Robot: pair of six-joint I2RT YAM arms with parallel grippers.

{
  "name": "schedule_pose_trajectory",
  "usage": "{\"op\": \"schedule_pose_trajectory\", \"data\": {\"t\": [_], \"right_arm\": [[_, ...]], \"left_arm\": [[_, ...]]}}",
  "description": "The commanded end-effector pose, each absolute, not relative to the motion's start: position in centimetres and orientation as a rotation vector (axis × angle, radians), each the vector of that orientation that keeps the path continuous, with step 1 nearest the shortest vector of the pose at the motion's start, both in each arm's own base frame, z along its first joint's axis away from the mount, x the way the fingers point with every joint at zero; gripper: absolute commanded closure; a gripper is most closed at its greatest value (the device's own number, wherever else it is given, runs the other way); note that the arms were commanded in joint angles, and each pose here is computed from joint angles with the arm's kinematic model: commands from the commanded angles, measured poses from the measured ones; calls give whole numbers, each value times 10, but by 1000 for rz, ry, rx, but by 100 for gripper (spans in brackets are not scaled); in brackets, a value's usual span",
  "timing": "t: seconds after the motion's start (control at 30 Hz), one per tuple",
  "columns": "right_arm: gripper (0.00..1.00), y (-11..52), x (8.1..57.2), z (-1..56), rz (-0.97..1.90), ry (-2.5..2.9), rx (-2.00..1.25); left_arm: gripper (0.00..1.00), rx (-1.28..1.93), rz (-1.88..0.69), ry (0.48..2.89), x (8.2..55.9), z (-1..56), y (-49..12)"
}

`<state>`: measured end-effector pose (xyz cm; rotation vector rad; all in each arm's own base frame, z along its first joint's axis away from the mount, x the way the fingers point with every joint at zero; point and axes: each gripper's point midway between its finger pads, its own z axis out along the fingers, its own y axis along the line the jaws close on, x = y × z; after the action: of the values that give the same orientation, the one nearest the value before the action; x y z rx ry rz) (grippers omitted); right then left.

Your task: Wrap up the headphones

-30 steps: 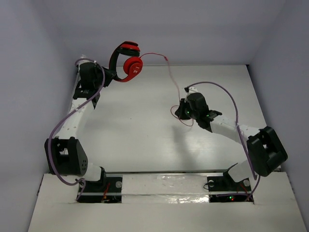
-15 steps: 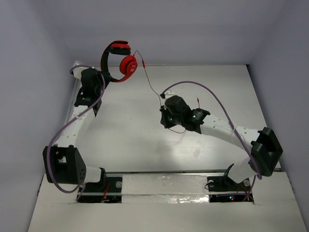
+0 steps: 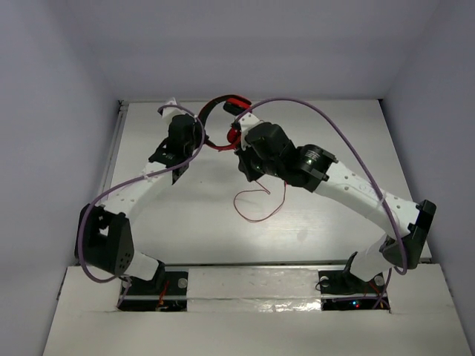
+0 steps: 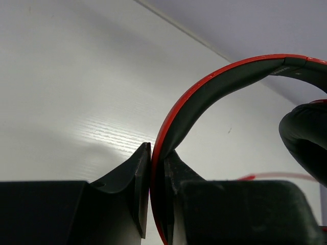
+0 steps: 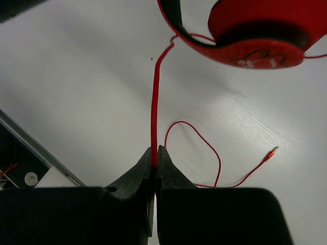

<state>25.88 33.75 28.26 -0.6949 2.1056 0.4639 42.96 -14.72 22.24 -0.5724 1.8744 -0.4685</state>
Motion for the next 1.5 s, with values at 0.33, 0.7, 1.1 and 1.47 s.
{"op": "schedule_pose_trajectory", "data": {"t": [0.33,0.7,1.1,1.47], "right_arm": [[100,291,284,344,205,1980,-616],[100,247,334,371,98,1897,-405],[100,218,381,351,71,1894,-299],[100,194,377,335,138,1876,-158]], "left_arm": [[100,-121,-580,1930,401,229,-214],[100,-8,-631,2031,366,204,-216],[100,191,-820,2041,330,216,-239],[100,225,-937,1959,327,263,-237]]}}
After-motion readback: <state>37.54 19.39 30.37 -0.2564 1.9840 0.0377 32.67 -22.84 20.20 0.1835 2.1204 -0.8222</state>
